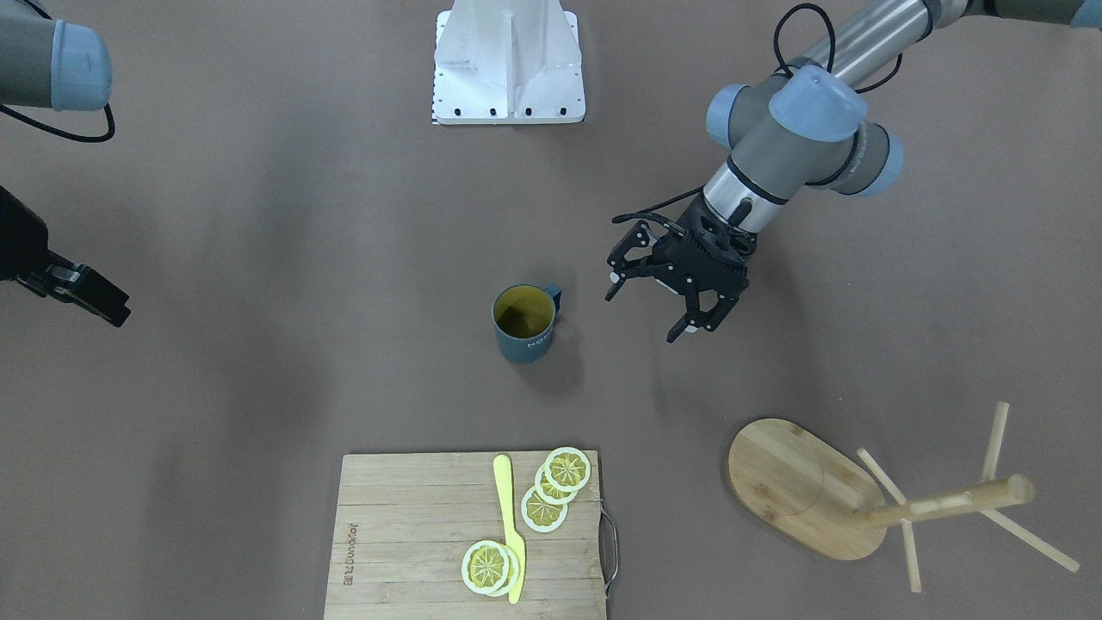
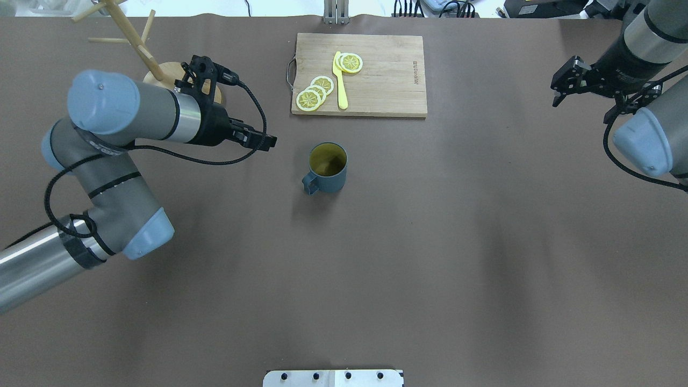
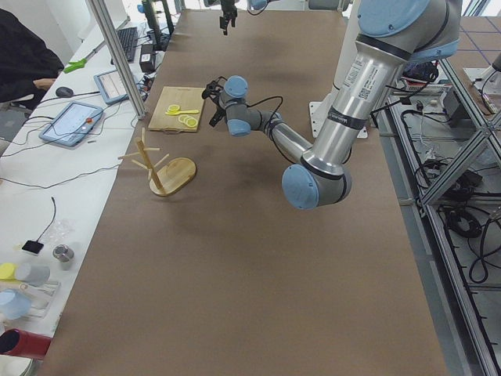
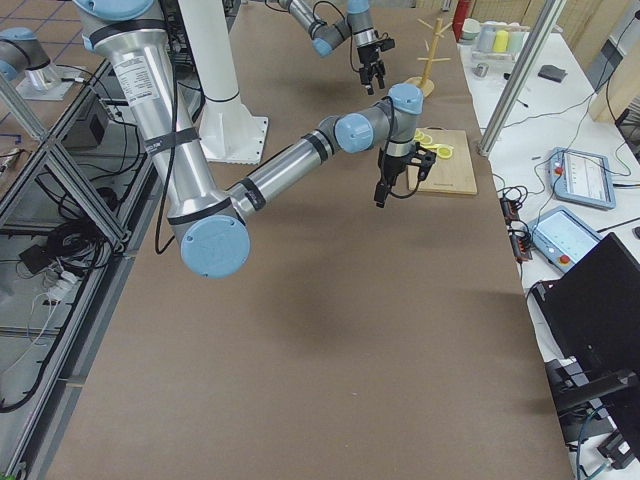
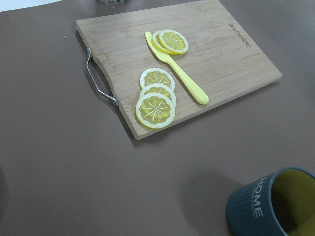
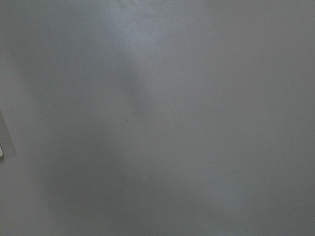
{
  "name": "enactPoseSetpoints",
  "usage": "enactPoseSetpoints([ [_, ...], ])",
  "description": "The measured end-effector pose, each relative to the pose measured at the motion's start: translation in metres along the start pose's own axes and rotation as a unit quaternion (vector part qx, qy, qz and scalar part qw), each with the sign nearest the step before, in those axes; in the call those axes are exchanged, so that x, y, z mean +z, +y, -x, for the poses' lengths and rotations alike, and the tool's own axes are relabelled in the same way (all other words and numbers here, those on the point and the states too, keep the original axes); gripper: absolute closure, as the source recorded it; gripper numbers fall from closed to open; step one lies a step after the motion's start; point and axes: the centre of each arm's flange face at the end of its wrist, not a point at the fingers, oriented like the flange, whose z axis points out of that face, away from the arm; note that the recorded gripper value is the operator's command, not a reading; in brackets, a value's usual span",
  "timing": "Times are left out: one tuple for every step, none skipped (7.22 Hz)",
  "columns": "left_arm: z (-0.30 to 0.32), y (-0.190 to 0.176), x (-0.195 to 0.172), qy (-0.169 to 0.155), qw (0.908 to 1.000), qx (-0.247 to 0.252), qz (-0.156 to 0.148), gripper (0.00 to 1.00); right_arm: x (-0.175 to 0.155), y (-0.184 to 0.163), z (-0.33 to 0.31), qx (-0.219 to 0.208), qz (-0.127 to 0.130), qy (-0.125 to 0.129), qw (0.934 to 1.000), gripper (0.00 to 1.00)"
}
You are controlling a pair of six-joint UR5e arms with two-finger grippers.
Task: Hang cup on storage rack
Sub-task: 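Reach the left gripper to the blue mug and grasp its handle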
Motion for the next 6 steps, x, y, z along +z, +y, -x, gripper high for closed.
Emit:
enactPoseSetpoints([
  [-0.033, 0.027, 0.018, 0.008, 0.9997, 0.014, -0.018, 0.07, 0.000, 0.001, 0.003, -0.005, -0.002, -0.005, 1.0000, 0.00],
  [-0.063, 0.054, 0.033, 0.016, 0.9990, 0.024, -0.035, 0.07, 0.001, 0.002, 0.004, -0.009, -0.003, -0.008, 0.9999, 0.00],
  [-0.082, 0.074, 0.040, 0.022, 0.9981, 0.032, -0.048, 0.07, 0.001, 0.003, 0.006, -0.011, -0.003, -0.009, 0.9999, 0.00],
  [-0.091, 0.083, 0.043, 0.023, 0.9972, 0.045, -0.056, 0.07, 0.002, 0.005, 0.008, -0.013, -0.002, -0.010, 0.9999, 0.00],
  [-0.093, 0.086, 0.044, 0.019, 0.9958, 0.063, -0.063, 0.07, 0.002, 0.005, 0.010, -0.015, -0.002, -0.010, 0.9998, 0.00],
  [-0.093, 0.086, 0.045, 0.011, 0.9938, 0.084, -0.073, 0.07, 0.002, 0.006, 0.011, -0.016, -0.002, -0.010, 0.9998, 0.00],
])
